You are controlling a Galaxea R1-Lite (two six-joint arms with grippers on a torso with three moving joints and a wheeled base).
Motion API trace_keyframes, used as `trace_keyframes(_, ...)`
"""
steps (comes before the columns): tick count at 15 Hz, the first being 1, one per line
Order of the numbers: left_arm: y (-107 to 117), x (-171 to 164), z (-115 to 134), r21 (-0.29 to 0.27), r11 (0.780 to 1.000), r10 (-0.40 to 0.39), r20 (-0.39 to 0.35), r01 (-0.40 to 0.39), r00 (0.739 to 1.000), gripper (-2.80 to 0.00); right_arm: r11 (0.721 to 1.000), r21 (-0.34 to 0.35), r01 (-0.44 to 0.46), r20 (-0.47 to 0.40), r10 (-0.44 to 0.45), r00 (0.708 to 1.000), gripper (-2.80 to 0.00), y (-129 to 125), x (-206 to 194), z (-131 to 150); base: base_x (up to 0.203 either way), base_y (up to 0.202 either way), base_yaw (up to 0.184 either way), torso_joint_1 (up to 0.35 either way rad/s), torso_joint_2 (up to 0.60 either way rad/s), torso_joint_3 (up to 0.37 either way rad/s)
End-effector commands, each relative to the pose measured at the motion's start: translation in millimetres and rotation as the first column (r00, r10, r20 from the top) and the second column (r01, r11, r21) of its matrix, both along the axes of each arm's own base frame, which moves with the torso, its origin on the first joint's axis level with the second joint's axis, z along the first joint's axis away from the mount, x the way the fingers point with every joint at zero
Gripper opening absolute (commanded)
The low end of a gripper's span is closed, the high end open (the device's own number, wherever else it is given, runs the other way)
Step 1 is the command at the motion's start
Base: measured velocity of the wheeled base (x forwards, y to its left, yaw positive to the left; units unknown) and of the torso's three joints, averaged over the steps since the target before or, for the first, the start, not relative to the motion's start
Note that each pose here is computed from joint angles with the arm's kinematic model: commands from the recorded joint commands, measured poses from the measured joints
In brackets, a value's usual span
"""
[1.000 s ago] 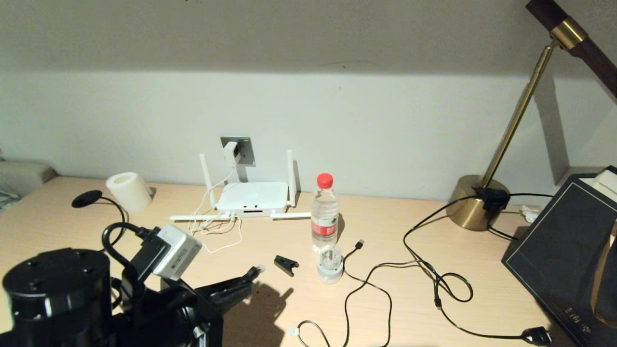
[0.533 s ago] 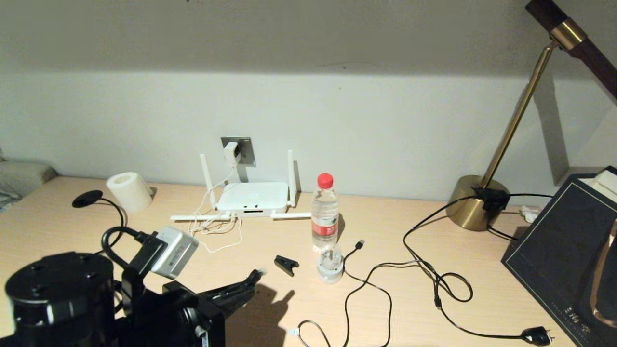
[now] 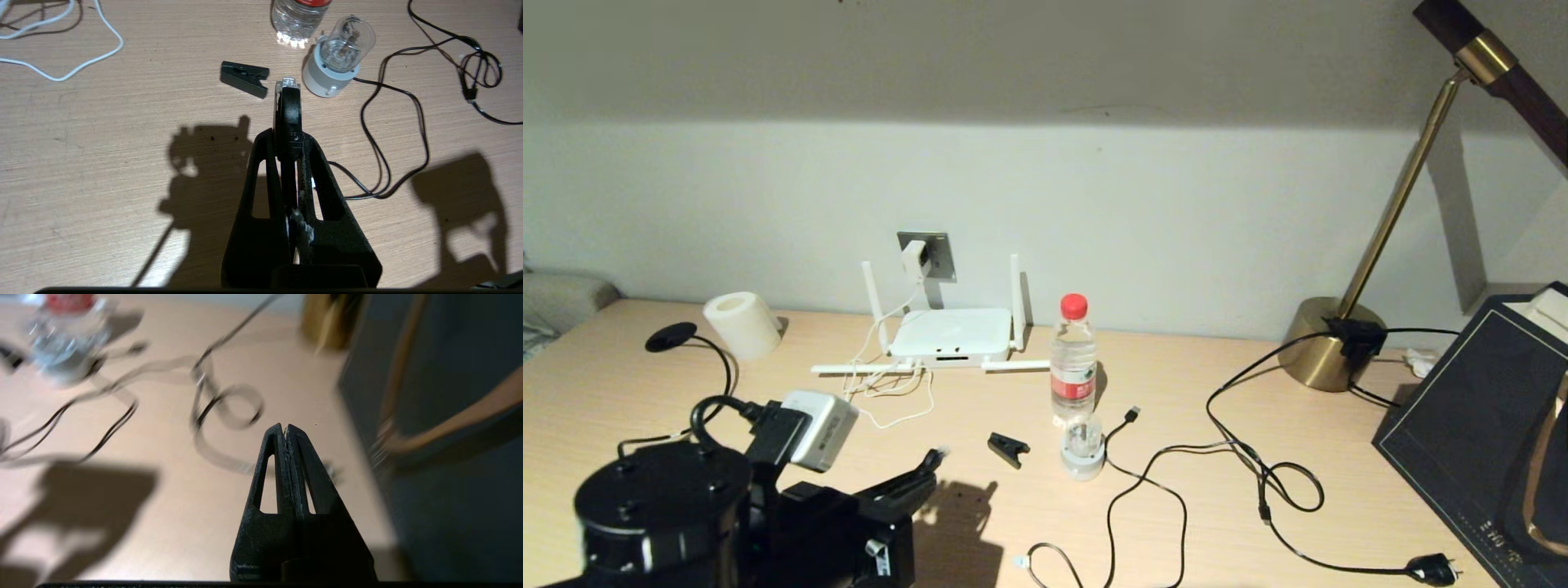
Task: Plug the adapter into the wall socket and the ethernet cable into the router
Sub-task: Align cable and router interface
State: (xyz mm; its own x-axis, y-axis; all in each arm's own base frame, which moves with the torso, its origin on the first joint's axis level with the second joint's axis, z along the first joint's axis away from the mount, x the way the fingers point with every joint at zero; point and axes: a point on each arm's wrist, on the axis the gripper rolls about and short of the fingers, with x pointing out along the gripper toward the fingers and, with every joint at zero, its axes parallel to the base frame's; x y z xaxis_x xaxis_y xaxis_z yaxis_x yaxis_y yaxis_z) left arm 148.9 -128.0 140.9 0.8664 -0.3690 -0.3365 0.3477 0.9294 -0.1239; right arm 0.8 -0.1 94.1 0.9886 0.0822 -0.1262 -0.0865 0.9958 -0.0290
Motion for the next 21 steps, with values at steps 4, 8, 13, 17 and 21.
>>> trace_keyframes(4,0.8,-18.0,0.4,-0.033,0.998,-0.050,0.004,0.050,0.999,-2.80,0.997,-0.028,-0.075,-0.116,0.071,0.991,-2.80,0.5,-0.6,-16.2,0.000,0.000,0.000,0.000,0.00,0.000)
trace_keyframes(8,-0.1,-25.9,-2.6,-0.030,0.996,-0.081,-0.003,0.081,0.997,-2.80,0.996,-0.034,-0.079,-0.090,0.075,0.993,-2.80,0.5,-0.1,-16.4,0.000,0.000,0.000,0.000,0.00,0.000)
trace_keyframes(13,-10.1,-26.9,-6.1,-0.044,0.997,-0.067,-0.023,0.065,0.998,-2.80,0.999,-0.029,-0.030,-0.097,0.027,0.995,-2.80,0.4,-0.5,-17.2,0.000,0.000,0.000,0.000,0.00,0.000)
trace_keyframes(17,-9.2,-28.8,-11.1,-0.011,0.999,-0.051,-0.034,0.051,0.998,-2.80,0.995,-0.059,0.085,0.026,-0.084,0.996,-2.80,0.7,-9.7,-17.8,0.000,0.000,0.000,0.000,0.00,0.000)
trace_keyframes(21,-12.1,-35.8,-10.5,-0.029,0.993,-0.118,-0.037,0.117,0.992,-2.80,0.995,-0.065,0.077,0.178,-0.065,0.982,-2.80,0.7,-21.5,-19.2,0.000,0.000,0.000,0.000,0.00,0.000)
